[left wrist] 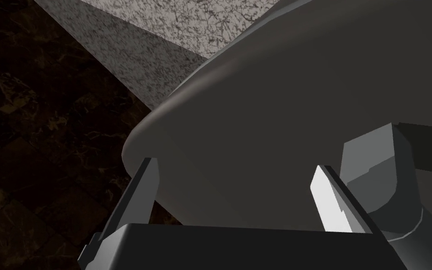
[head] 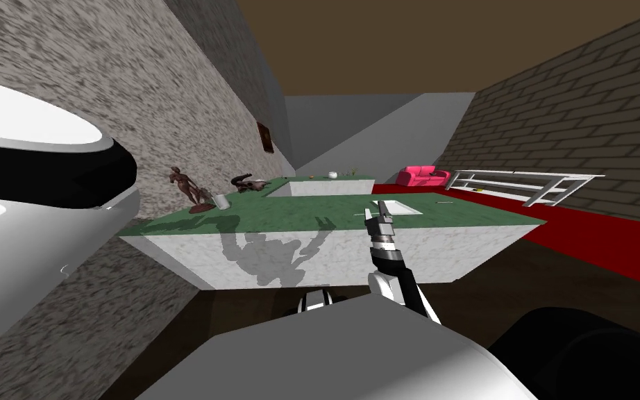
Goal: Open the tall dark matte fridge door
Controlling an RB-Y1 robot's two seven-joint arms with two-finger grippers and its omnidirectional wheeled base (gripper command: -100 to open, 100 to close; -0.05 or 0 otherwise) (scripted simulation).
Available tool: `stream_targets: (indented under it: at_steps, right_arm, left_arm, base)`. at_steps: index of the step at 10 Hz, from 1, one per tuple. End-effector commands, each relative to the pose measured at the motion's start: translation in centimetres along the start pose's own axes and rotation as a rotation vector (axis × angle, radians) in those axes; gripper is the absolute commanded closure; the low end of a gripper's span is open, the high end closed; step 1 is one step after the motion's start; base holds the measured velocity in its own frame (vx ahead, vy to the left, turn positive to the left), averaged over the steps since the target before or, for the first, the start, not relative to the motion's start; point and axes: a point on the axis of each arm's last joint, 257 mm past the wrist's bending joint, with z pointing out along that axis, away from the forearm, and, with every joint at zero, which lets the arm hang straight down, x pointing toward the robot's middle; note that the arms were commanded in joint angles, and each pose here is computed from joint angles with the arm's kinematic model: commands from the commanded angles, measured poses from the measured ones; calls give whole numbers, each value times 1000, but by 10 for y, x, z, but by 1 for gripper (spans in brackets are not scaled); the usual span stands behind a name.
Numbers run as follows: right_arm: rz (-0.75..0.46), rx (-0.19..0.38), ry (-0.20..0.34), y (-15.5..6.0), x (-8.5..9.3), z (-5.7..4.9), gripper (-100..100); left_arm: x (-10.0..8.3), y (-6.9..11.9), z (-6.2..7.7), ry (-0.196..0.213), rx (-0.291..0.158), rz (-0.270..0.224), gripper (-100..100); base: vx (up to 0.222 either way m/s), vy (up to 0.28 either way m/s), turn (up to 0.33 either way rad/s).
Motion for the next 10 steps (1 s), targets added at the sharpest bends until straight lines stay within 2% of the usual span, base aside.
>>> stream_targets:
  at_steps: [1,2,3,4,5,6,7,10]
  right_arm:
    - [0,0,0,0,0,0,0]
    - [0,0,0,0,0,0,0]
    - [0,0,0,0,0,0,0]
    - [0,0,0,0,0,0,0]
    - [0,0,0,0,0,0,0]
    - [0,0,0,0,0,0,0]
    - [0,0,0,0,0,0,0]
    - [0,0,0,0,0,0,0]
  left_arm:
    - [-19,10,13,-34,-65,-15,-100]
    - [-21,9,14,-37,-72,-31,-100]
    - [-33,17,22,-59,-115,-30,-100]
    - [-36,16,23,-61,-123,-49,-100]
    - [-47,25,29,-79,-162,-51,-100]
    - [-50,24,31,-82,-171,-72,-100]
    - [-60,31,36,-96,-206,-80,-100]
    - [-73,37,41,-111,-254,-131,-100]
  base:
    - [47,-2,-107]
    - [46,-10,-68]
    - [50,-22,-85]
    - [45,-27,-56]
    - [55,-25,-80]
    - [41,-13,-42]
    - [33,-15,-66]
    - [27,-10,-49]
